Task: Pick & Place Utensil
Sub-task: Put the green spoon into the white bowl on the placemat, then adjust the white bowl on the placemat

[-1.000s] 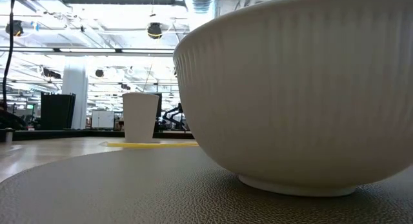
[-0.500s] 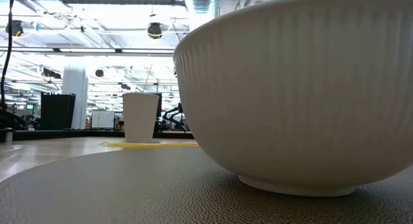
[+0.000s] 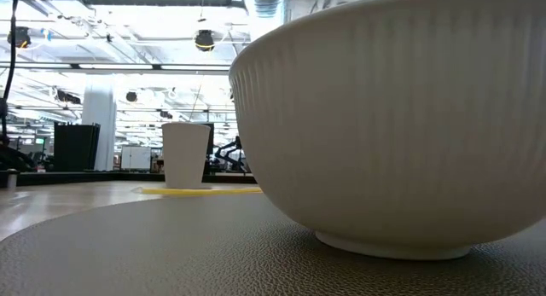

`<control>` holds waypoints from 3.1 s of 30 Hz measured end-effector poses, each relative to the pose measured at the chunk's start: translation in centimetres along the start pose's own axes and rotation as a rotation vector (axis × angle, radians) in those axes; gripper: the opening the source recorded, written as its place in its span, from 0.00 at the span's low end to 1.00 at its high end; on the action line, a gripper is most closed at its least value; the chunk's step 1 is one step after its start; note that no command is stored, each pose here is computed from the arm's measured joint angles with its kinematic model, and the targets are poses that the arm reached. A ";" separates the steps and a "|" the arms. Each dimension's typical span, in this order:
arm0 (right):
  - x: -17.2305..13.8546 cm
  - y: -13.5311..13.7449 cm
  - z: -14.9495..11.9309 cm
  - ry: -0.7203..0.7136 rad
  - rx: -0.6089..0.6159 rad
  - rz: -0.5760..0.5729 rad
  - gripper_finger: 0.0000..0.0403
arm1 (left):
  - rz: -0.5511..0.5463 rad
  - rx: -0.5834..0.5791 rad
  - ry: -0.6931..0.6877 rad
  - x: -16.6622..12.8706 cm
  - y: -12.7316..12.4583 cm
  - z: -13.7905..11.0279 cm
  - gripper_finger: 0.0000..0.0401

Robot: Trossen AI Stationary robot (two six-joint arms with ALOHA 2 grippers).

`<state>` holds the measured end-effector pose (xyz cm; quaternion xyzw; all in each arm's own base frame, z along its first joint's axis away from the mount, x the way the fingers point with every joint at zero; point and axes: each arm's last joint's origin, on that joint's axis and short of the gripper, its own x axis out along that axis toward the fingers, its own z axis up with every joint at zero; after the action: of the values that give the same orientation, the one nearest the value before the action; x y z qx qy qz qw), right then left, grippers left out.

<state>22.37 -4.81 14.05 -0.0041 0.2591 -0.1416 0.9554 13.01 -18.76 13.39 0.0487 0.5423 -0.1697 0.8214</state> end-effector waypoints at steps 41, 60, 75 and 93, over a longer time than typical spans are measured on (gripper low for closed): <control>0.0 0.0 0.4 -0.036 0.002 -0.002 0.21 | 0.148 0.021 -1.204 -3.5 11.1 16.9 0.03; 0.0 0.0 0.4 -0.034 0.001 -0.002 0.21 | -0.092 0.129 -1.088 6.0 12.3 21.2 0.04; 0.0 0.0 0.3 -0.028 -0.023 -0.001 0.21 | -0.098 0.045 -1.051 7.5 13.7 20.7 0.05; 0.0 0.0 0.3 -0.029 -0.023 -0.002 0.21 | -0.104 0.053 -1.046 7.6 13.1 20.7 0.19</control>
<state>22.49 -4.85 14.30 -0.0173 0.2470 -0.1395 0.9588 38.13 -13.62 13.56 -0.0489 0.0572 -0.2255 0.9713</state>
